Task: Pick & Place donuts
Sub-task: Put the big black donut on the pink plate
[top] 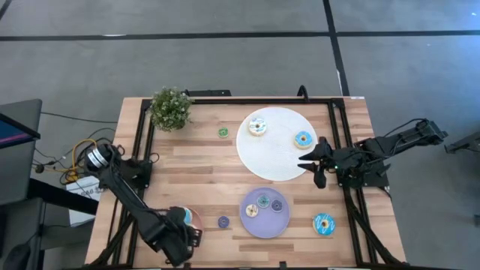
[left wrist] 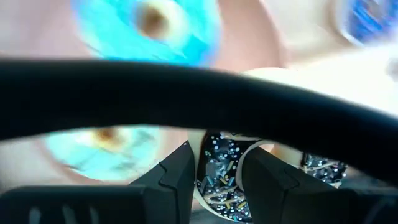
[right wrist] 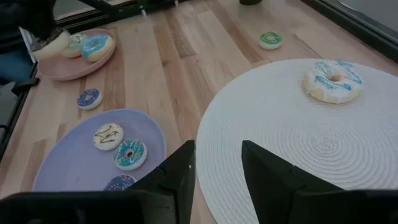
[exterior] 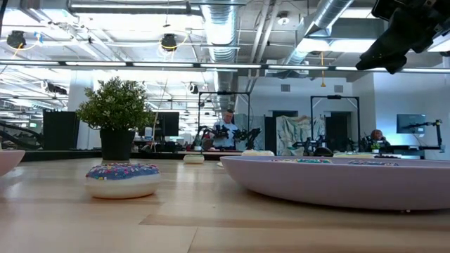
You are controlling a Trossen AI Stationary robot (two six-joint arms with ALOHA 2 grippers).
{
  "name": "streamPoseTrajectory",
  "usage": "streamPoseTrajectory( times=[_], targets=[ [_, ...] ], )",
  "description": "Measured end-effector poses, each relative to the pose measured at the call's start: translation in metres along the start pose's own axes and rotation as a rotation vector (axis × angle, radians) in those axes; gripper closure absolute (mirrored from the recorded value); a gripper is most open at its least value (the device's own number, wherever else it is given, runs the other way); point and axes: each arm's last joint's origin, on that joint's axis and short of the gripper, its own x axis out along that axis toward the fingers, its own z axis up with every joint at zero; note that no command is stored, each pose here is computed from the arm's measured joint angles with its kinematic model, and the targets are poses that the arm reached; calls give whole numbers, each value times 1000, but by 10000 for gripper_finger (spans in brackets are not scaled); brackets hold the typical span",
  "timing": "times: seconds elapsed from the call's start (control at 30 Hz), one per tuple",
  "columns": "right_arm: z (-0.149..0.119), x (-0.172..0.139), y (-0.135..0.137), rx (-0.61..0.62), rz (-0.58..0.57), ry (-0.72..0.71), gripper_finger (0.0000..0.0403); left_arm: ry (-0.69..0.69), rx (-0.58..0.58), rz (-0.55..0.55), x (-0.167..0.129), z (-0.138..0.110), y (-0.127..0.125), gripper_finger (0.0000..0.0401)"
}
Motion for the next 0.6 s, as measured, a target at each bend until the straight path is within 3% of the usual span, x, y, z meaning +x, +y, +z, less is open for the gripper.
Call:
streamPoseTrajectory(
  times=[0.17, 0.6],
  targets=[
    [0, 0, 0, 0, 0, 0, 282, 22, -33, -71, 13, -4, -4, 294],
    [0, 0, 0, -2, -1, 0, 282, 22, -55, 26, 34, -9, -2, 293]
  ],
)
